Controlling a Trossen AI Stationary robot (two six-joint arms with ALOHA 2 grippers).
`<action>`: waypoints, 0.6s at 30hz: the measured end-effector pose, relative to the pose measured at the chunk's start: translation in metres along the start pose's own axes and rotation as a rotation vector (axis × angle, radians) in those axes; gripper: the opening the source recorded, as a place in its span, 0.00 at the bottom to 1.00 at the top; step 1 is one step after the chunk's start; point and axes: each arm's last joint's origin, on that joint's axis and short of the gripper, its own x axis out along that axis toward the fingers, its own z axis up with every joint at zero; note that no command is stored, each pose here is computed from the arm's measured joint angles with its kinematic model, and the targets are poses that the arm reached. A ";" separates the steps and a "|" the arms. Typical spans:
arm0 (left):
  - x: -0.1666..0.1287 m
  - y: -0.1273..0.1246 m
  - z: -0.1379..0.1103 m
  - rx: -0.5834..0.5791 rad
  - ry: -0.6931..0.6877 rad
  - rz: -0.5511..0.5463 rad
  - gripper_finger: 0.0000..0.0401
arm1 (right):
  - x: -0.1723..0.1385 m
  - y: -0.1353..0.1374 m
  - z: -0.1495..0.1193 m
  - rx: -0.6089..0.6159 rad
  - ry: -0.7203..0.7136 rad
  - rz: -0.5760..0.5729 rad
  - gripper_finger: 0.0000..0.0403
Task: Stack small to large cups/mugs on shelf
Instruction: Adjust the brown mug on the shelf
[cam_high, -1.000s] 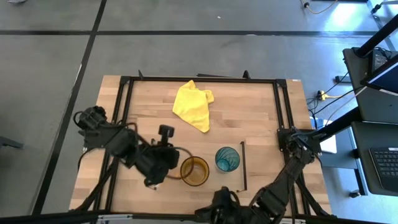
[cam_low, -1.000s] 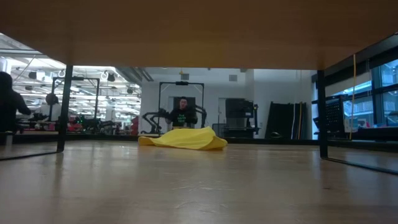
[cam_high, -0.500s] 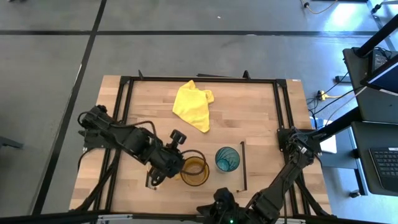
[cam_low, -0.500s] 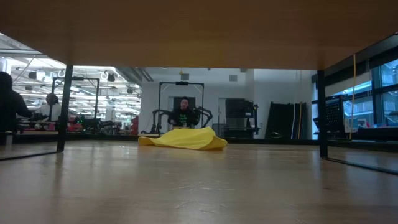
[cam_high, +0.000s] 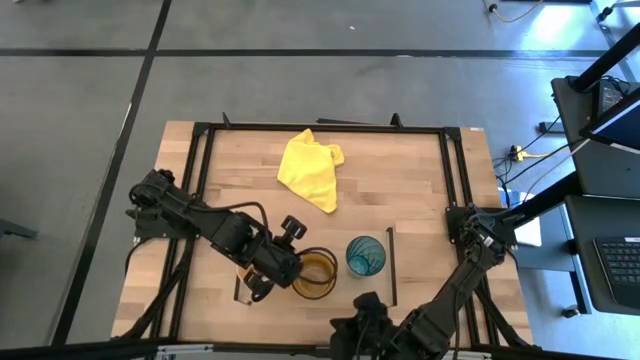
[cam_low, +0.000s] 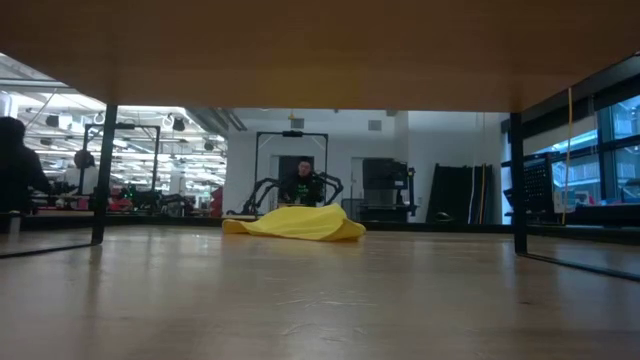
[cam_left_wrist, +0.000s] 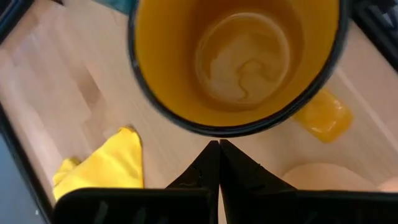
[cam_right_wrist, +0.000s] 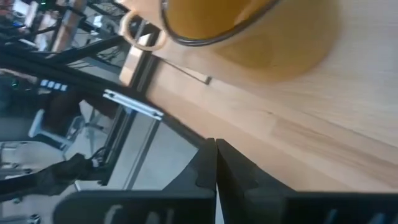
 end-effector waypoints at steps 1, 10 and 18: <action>0.000 0.000 0.000 0.000 -0.002 -0.009 0.00 | 0.001 0.000 0.001 -0.001 -0.003 -0.007 0.01; 0.000 -0.001 0.001 -0.004 -0.009 -0.016 0.00 | 0.018 0.004 0.020 0.000 -0.054 -0.029 0.01; 0.000 -0.002 0.001 -0.023 -0.011 -0.017 0.00 | 0.022 0.004 0.026 -0.018 -0.063 -0.038 0.01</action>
